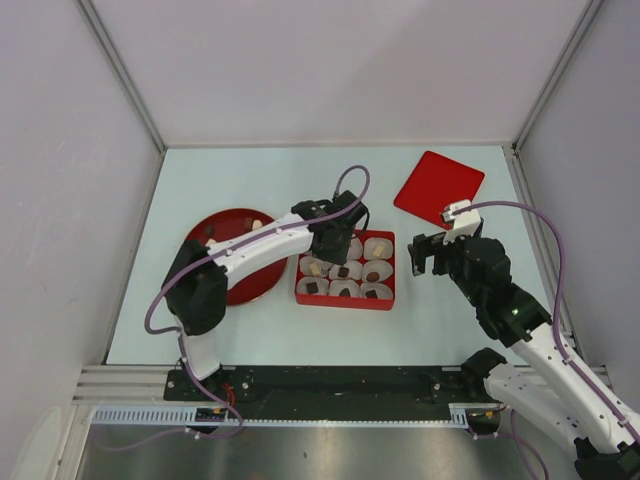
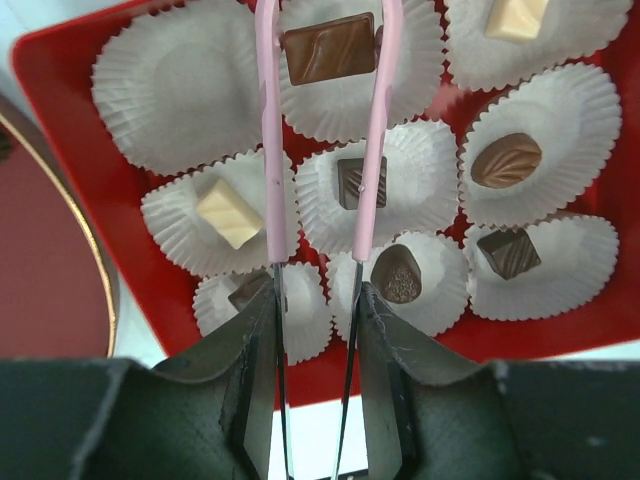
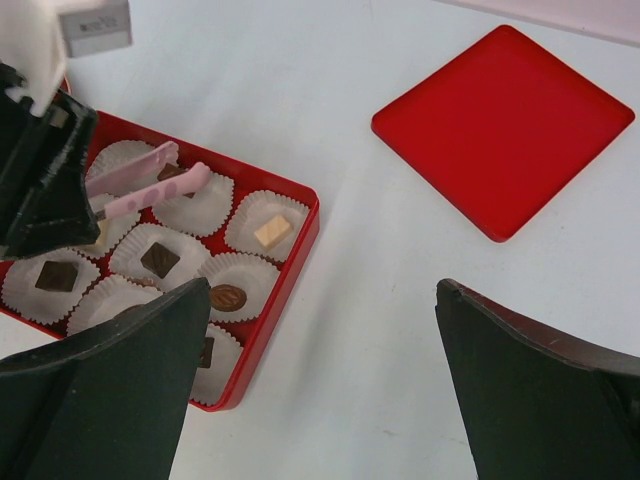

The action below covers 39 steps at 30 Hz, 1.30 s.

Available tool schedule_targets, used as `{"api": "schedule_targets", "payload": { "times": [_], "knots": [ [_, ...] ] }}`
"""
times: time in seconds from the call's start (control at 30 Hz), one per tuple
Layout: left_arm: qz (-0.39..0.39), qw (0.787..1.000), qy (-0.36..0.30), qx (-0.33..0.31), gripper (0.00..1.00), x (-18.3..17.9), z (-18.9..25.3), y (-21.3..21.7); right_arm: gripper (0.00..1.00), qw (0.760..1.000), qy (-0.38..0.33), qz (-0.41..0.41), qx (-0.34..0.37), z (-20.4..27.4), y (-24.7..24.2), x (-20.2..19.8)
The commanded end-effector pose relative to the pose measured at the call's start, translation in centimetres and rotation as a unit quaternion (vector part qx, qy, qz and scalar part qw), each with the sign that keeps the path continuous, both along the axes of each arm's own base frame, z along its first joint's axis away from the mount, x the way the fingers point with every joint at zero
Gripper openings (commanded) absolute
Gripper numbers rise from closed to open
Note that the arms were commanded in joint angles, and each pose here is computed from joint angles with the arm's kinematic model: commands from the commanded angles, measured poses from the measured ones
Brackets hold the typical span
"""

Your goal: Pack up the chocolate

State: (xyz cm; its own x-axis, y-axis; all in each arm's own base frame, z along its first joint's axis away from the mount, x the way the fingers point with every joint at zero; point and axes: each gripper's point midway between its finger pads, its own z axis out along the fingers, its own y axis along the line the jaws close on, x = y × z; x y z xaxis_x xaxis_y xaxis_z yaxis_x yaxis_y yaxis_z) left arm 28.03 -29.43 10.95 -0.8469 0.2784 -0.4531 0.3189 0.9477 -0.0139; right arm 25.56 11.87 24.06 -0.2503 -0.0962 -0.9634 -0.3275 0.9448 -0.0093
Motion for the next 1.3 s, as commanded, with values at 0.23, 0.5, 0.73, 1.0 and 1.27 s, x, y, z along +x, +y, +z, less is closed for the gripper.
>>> {"api": "schedule_targets", "payload": {
  "times": [0.23,0.5,0.73,1.0,1.27],
  "knots": [
    [-0.015,1.000,-0.005,-0.021,0.38,0.6,0.0,-2.4,1.00,1.000,-0.013,-0.006,0.003,0.4,-0.1,0.2],
    [-0.014,0.999,-0.008,-0.027,0.51,0.6,0.5,-2.5,1.00,1.000,-0.015,-0.005,0.004,0.4,-0.1,0.2],
    [-0.004,0.998,-0.046,-0.052,0.47,1.1,4.0,-2.3,1.00,1.000,-0.015,-0.007,0.005,0.5,-0.1,0.2],
    [0.003,0.994,-0.074,-0.075,0.43,1.1,6.1,-1.9,1.00,1.000,-0.015,-0.002,0.006,0.5,0.0,0.1],
    [0.010,0.992,-0.093,-0.083,0.39,1.1,2.8,-1.2,1.00,0.999,0.001,0.027,0.023,0.2,1.4,0.0]
  ]
}}
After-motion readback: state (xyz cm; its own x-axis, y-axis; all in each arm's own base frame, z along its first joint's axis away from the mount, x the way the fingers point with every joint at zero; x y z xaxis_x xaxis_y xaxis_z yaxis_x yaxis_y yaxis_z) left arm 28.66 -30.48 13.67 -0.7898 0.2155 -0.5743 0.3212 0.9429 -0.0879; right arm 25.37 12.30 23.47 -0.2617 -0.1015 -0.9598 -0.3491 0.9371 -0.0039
